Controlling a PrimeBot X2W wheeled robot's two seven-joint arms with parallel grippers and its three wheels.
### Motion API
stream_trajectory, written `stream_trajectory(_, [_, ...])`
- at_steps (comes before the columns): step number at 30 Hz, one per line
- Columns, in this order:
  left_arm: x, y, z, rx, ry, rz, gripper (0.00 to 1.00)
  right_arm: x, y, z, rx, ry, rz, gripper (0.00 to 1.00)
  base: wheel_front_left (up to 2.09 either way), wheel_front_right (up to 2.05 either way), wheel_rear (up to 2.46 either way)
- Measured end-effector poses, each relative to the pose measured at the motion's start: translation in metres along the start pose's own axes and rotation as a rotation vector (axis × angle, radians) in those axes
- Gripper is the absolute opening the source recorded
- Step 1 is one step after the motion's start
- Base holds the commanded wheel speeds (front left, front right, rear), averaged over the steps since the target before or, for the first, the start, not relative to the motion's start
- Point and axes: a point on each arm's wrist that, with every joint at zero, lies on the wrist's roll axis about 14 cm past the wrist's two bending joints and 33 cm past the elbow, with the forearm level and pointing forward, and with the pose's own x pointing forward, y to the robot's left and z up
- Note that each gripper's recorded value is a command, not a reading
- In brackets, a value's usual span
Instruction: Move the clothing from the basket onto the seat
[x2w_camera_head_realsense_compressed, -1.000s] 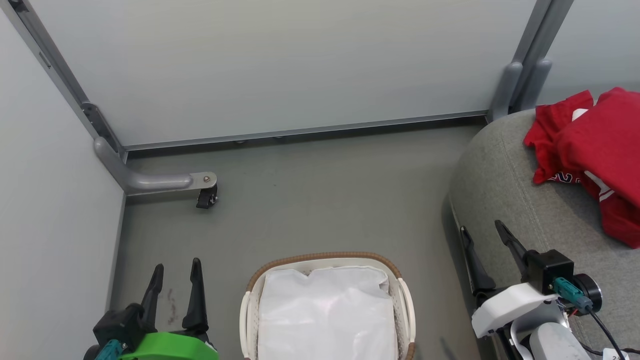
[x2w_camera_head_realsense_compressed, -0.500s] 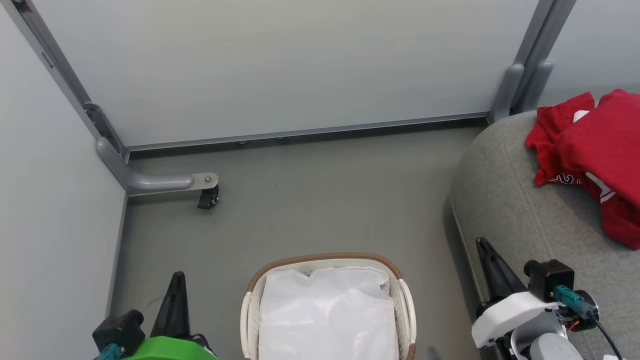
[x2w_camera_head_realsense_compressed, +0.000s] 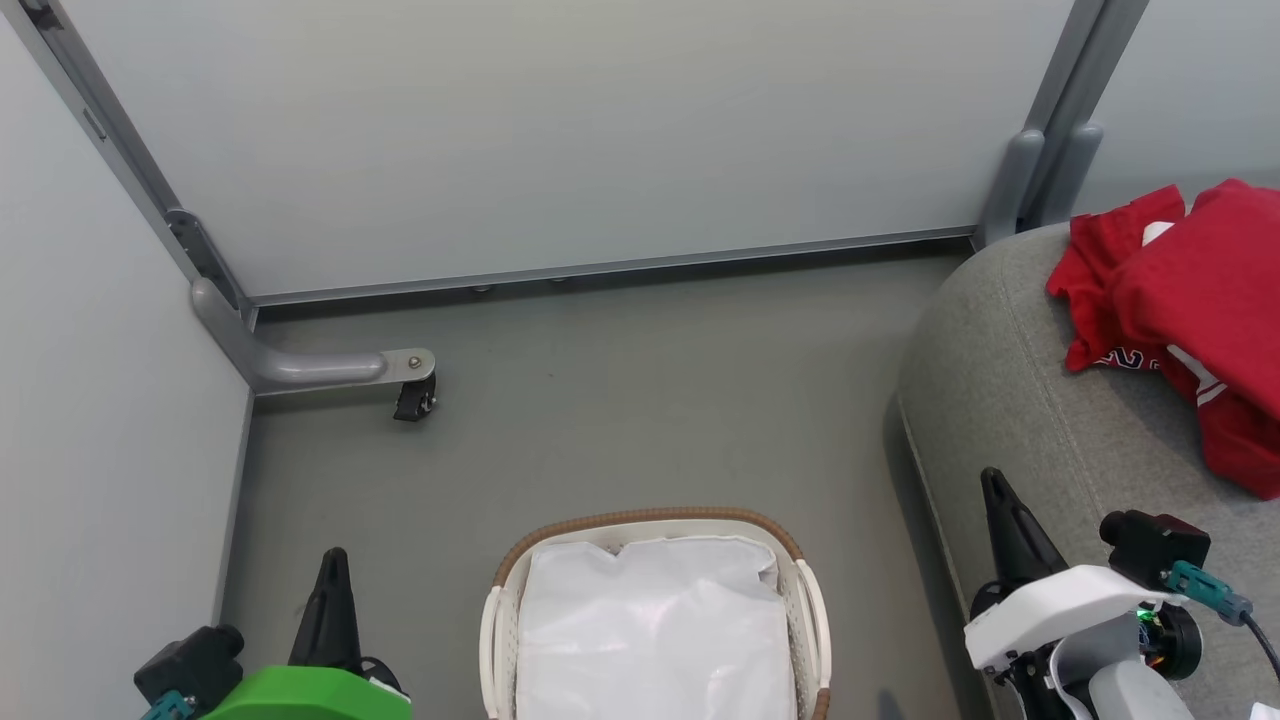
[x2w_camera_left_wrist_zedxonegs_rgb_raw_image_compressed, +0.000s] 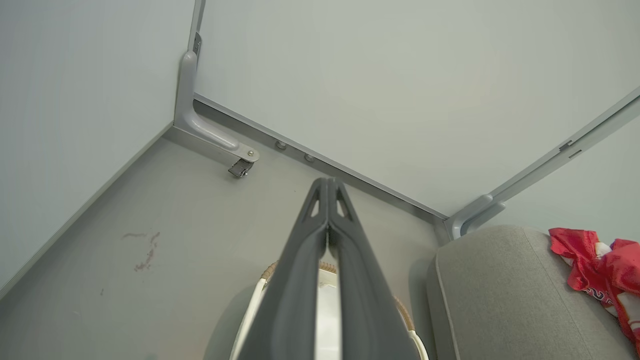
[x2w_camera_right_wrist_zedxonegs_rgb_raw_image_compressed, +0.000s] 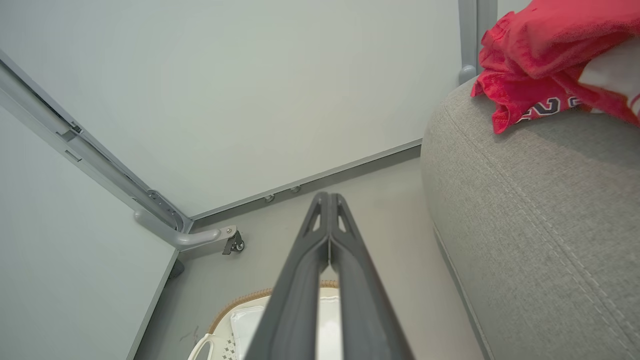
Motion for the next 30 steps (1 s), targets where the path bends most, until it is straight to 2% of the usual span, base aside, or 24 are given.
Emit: stream_trajectory(30, [0.012,0.004,0.020,-0.375,-0.024,0.028,0.00,-0.001,-0.016,0.013,0.440,-0.018,-0.068,0.00,0.00,0.00,0.00])
